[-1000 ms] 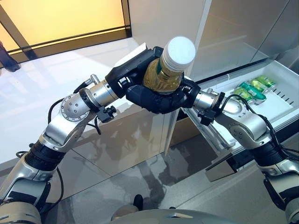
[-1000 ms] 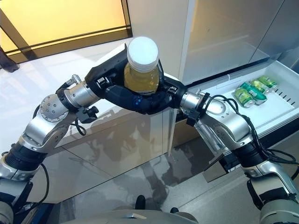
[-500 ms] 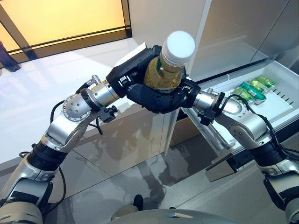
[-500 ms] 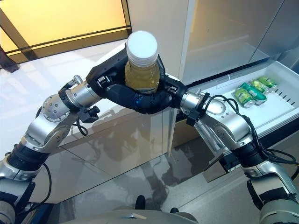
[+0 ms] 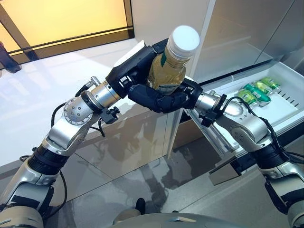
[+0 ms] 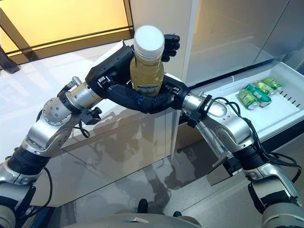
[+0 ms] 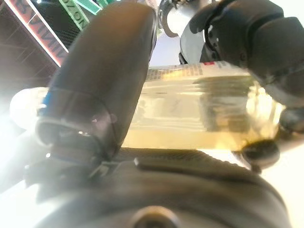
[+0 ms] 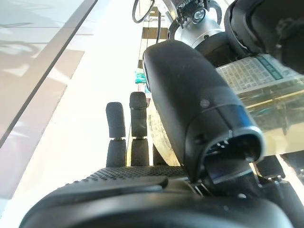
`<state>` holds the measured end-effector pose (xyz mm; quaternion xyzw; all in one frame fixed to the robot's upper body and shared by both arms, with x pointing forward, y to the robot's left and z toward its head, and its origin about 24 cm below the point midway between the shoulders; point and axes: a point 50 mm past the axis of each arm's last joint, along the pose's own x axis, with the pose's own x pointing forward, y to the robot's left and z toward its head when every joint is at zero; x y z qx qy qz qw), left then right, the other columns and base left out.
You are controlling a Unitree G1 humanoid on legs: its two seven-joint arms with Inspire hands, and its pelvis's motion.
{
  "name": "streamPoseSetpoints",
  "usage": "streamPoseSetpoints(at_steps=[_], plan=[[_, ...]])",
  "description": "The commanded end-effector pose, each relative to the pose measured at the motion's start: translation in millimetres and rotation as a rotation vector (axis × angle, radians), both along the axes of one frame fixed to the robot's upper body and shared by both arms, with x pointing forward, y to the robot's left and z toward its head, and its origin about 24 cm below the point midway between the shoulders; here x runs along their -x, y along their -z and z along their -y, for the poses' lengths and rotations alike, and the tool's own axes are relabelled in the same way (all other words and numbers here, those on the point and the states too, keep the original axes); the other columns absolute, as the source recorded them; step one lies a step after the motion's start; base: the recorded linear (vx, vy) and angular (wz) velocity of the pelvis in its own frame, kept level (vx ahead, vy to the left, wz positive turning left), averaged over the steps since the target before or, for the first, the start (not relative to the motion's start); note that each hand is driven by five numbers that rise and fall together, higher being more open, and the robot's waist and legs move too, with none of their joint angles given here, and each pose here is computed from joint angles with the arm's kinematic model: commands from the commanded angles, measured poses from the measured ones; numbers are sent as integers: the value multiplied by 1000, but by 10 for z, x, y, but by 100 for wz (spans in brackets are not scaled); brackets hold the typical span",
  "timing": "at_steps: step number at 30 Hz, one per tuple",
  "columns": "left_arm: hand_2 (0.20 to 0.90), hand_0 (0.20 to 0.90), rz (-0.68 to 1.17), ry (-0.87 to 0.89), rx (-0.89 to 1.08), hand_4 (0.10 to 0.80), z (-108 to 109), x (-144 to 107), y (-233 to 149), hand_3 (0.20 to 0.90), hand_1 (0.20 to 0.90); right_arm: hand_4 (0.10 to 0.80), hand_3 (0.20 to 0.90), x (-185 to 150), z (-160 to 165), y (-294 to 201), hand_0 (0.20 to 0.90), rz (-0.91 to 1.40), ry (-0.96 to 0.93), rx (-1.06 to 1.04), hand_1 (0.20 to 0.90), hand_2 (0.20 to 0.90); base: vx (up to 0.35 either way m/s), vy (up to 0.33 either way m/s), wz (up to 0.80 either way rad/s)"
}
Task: Put drinks into fridge and close the fridge
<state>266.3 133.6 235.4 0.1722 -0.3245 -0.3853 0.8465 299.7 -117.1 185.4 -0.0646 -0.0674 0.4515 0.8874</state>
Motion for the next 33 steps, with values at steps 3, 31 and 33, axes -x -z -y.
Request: streamPoseSetpoints(at_steps=[3, 31, 33], plan=[[900, 900, 198, -308, 87, 800, -456, -117, -242, 900, 900, 100, 200, 151, -71, -724, 300, 318, -107, -273, 300, 300, 0, 0, 0], [900, 900, -543, 302, 838, 800, -686, 326, 793, 900, 900, 100, 200, 522, 490, -841, 300, 548, 109, -376, 300, 300, -7, 1, 0], [900, 900, -628, 532, 928, 800, -494, 382, 873, 900, 900, 100, 200, 522, 500, -863, 300, 555, 131, -373, 300, 300, -5, 5, -2]])
